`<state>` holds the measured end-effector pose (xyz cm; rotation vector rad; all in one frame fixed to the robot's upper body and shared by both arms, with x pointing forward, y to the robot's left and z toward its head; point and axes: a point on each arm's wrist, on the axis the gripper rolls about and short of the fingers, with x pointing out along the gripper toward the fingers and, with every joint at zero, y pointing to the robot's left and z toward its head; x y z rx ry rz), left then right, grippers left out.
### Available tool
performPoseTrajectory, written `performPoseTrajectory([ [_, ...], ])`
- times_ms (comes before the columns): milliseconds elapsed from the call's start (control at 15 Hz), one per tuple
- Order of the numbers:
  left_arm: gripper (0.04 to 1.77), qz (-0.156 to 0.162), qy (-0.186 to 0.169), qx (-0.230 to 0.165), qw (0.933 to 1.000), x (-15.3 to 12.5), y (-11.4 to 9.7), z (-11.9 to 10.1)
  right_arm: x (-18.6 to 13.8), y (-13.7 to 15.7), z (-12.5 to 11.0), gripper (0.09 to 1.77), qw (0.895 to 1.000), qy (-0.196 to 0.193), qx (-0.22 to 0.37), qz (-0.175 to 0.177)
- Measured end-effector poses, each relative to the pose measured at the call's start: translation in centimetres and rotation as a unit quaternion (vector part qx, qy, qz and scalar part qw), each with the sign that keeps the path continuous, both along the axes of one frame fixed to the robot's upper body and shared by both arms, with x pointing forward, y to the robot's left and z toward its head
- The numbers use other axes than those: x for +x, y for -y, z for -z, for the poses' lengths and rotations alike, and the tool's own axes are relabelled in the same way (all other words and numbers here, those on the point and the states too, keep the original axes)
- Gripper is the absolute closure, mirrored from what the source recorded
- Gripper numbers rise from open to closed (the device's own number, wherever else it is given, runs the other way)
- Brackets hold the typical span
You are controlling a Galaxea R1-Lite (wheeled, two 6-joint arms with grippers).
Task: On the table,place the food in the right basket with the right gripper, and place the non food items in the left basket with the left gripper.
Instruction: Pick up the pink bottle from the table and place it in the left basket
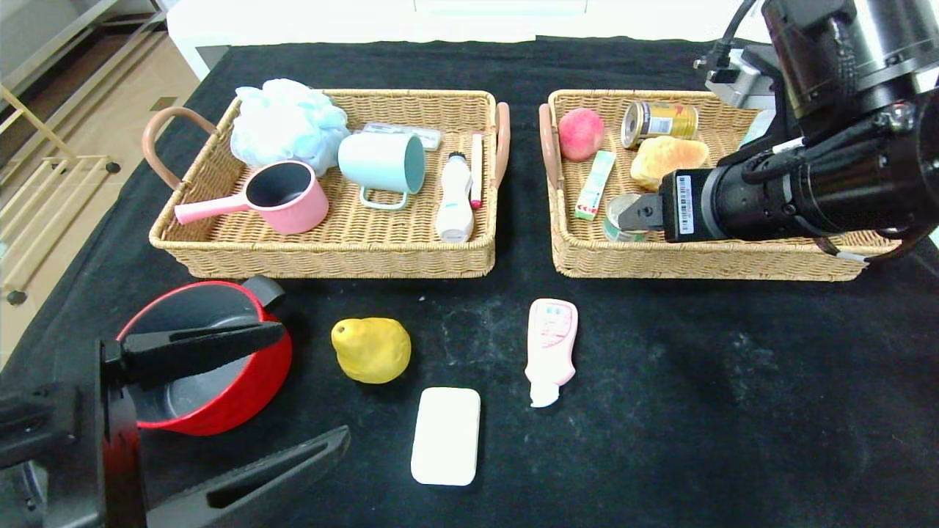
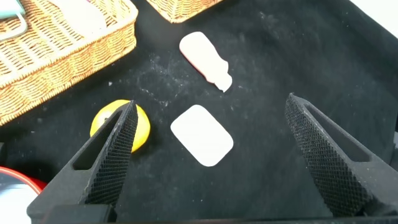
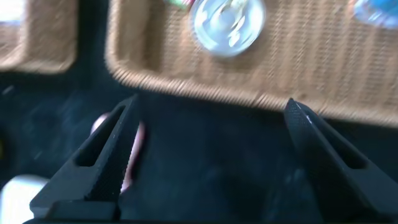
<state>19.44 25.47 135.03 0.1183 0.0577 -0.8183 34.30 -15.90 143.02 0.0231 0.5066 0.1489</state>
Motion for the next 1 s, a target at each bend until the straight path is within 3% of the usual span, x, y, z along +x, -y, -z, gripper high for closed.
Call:
performPoseTrajectory([
  [200, 0.09, 0.000, -0.003, 0.001, 1.0000, 0.1, 0.1, 0.1, -2.3, -2.0, 0.2, 0.17, 0.999, -0.022, 0.028, -0.025],
  [333, 0.09, -0.001, -0.003, 0.001, 1.0000, 0.1, 0.1, 0.1, -2.8, -3.6, 1.1, 0.16, 0.999, -0.038, 0.016, -0.035],
  [533, 0.09, -0.001, -0.002, 0.001, 1.0000, 0.1, 0.1, 0.0, -2.5, -6.3, 3.4, 0.16, 0.999, -0.036, -0.032, -0.008],
  [1000, 0.09, -0.001, 0.000, 0.000, 1.0000, 0.1, 0.0, 0.0, -1.8, -10.9, 8.0, 0.16, 0.996, -0.075, -0.038, 0.004],
])
